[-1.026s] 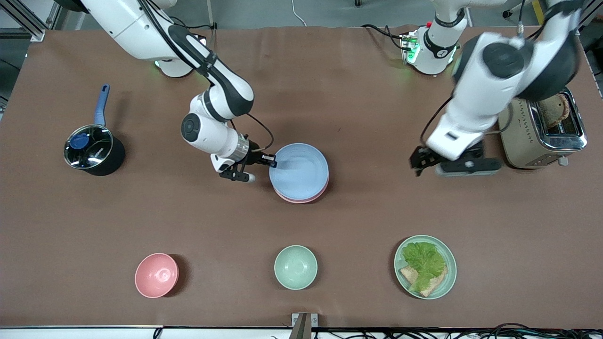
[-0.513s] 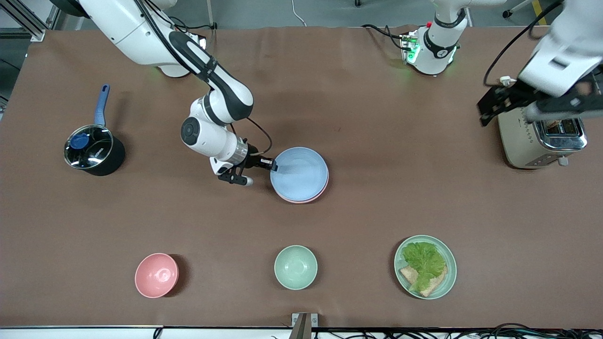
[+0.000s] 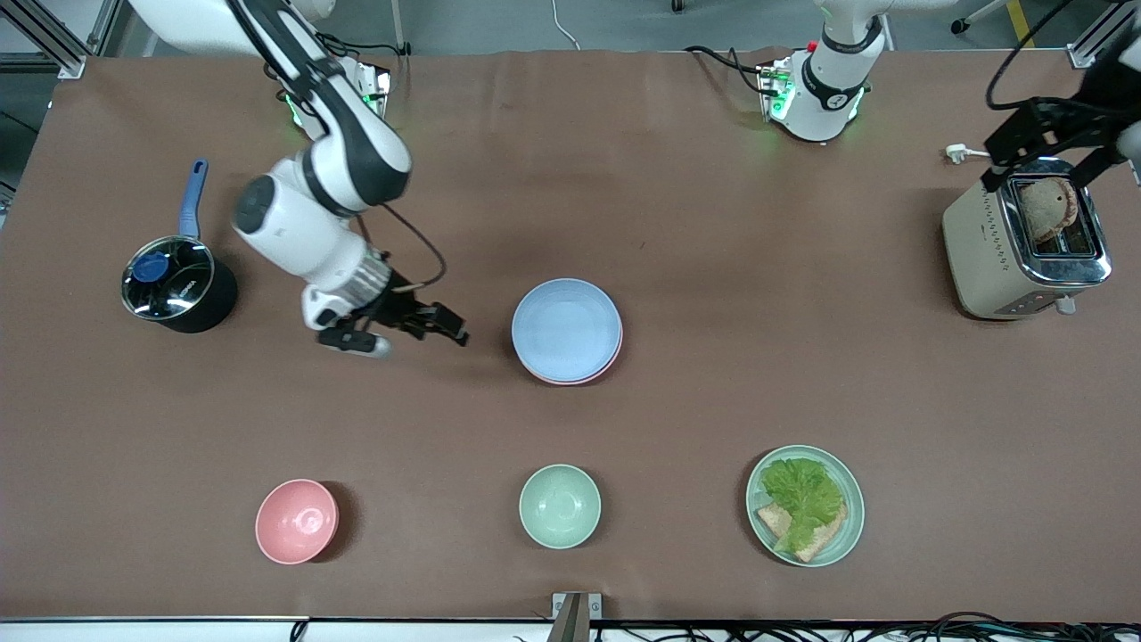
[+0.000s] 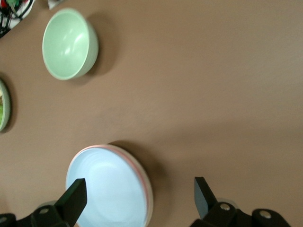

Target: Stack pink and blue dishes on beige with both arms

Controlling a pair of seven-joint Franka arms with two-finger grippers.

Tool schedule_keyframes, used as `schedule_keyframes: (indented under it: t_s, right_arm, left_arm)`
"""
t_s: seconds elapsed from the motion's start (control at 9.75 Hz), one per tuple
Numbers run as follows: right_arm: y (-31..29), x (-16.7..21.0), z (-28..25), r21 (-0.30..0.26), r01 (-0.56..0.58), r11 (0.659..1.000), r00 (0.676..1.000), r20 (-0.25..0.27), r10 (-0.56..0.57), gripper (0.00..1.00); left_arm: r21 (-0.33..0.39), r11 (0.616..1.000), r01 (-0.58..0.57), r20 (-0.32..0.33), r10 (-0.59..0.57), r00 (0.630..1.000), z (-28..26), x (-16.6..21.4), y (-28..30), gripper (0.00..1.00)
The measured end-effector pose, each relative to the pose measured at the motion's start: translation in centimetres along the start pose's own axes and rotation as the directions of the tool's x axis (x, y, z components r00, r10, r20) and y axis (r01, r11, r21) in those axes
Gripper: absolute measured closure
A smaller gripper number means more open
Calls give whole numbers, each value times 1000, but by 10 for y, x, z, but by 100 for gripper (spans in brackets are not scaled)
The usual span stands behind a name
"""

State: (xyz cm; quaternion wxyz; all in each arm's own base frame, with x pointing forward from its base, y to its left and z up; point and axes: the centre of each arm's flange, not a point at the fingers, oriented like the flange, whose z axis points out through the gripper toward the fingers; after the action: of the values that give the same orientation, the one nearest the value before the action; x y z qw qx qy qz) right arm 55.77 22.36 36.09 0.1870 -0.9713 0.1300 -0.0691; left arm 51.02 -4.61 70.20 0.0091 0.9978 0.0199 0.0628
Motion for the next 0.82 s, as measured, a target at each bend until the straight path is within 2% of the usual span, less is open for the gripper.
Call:
schedule_keyframes:
  t_s: [0.1, 0.31, 0.41, 0.62, 0.82]
  right_arm:
    - [14, 16, -28, -72, 42, 997, 999, -19, -43, 0]
    - [30, 43, -95, -233, 105, 967, 993, -33, -116, 0]
    - [44, 52, -136, -293, 85, 952, 994, -41, -101, 0]
    - [77, 56, -225, -353, 60, 934, 996, -42, -80, 0]
    - [99, 55, -303, -375, 88, 923, 995, -9, -98, 0]
  left_arm:
    - [-1, 1000, 0, 0, 0, 1000, -2, 8, -2, 0]
    - [1, 1000, -11, 27, 11, 1000, 5, 12, 2, 0]
    - [2, 1000, -16, 47, 16, 999, 8, 11, 4, 0]
    - [12, 1000, -26, 61, 25, 998, 13, 9, 8, 0]
    - [14, 999, -40, 65, 39, 997, 15, 9, 15, 0]
